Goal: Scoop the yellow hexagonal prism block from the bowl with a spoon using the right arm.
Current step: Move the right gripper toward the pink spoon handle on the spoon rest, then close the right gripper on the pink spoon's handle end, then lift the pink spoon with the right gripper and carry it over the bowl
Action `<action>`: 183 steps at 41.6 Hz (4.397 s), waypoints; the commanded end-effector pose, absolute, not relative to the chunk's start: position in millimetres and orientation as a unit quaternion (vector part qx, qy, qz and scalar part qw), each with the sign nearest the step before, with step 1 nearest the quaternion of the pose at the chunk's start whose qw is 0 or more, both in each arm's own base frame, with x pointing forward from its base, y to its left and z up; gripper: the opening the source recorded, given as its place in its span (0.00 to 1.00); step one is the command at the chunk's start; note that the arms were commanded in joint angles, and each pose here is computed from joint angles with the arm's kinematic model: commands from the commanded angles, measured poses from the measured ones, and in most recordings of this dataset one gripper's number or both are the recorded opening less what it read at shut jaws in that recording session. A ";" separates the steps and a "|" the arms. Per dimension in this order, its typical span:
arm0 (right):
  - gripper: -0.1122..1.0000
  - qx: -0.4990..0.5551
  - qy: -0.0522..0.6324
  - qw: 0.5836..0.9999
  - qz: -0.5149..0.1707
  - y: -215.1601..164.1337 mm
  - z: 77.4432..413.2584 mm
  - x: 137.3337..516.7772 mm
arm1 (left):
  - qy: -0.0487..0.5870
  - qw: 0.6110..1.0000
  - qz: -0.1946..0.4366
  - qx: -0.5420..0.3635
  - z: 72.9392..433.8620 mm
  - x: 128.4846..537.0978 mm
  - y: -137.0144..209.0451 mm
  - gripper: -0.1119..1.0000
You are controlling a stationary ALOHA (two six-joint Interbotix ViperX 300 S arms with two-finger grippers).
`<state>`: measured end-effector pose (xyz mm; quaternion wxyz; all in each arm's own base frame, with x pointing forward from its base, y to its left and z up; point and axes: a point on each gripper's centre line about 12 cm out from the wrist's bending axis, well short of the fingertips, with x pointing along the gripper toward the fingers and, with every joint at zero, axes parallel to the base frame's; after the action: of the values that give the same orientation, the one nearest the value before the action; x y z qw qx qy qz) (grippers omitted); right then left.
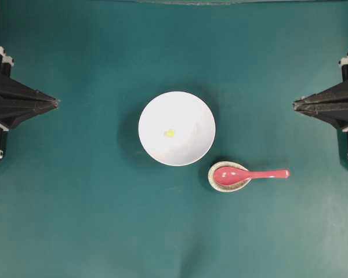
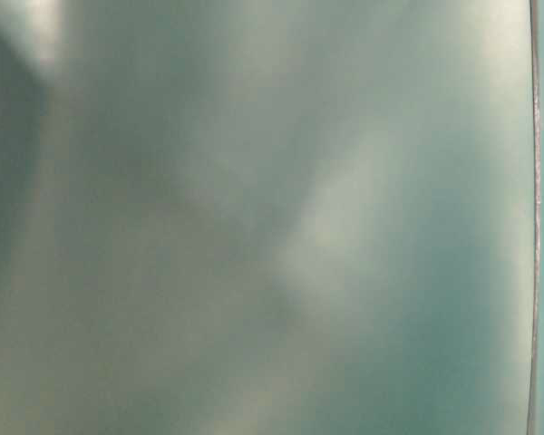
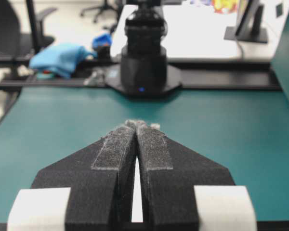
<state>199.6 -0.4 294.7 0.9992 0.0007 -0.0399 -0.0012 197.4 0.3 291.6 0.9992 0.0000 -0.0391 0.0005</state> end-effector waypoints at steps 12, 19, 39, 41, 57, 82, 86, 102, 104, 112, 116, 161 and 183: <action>0.10 -0.007 0.008 1.000 -0.009 -4.0 299.0 215.7 | 0.015 1.000 0.000 0.007 284.4 199.7 0.3 0.11; 0.21 -0.007 0.019 1.000 -0.009 -4.0 293.7 219.2 | 0.021 1.000 0.000 0.008 283.1 199.4 0.4 0.11; 0.60 0.053 0.105 0.993 -0.019 -5.2 252.9 237.0 | 0.026 1.000 0.000 0.008 282.0 199.1 0.4 0.11; 0.60 0.053 0.113 0.992 -0.020 -5.4 246.4 239.9 | 0.028 1.000 0.000 0.008 281.0 199.2 0.4 0.11; 0.60 0.052 0.124 0.991 0.003 10.0 186.3 252.4 | 0.038 0.999 0.000 0.008 278.8 198.8 0.4 0.11; 0.60 0.083 0.142 0.986 0.027 54.4 120.7 237.7 | 0.040 0.999 0.000 0.008 278.1 199.0 0.4 0.11; 0.60 0.082 0.143 0.986 0.028 58.2 116.6 235.1 | 0.039 0.999 0.000 0.007 278.3 199.0 0.4 0.11; 0.60 0.078 0.175 0.981 0.016 63.3 97.6 230.7 | 0.041 0.999 0.000 0.006 277.8 199.0 0.4 0.11; 0.60 0.077 0.178 0.981 0.015 63.8 95.8 230.2 | 0.042 0.999 0.000 0.006 277.6 199.0 0.4 0.11; 0.60 0.074 0.192 0.978 0.013 65.2 88.8 228.4 | 0.046 0.999 0.001 0.004 276.2 198.8 0.4 0.11; 0.60 0.073 0.197 0.978 0.013 66.0 86.0 229.1 | 0.046 0.999 0.001 0.004 276.7 198.9 0.4 0.11; 0.30 0.078 0.174 0.981 0.016 67.8 95.1 233.8 | 0.045 0.999 0.001 0.004 277.3 199.0 0.4 0.11; 0.30 0.115 0.167 0.979 0.026 61.4 167.2 256.5 | 0.037 0.999 0.000 0.011 280.4 198.0 0.4 0.11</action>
<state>247.8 63.0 149.8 0.9796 0.1039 0.1701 0.0254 196.2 0.1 270.6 0.9986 0.0083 0.0521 -0.0005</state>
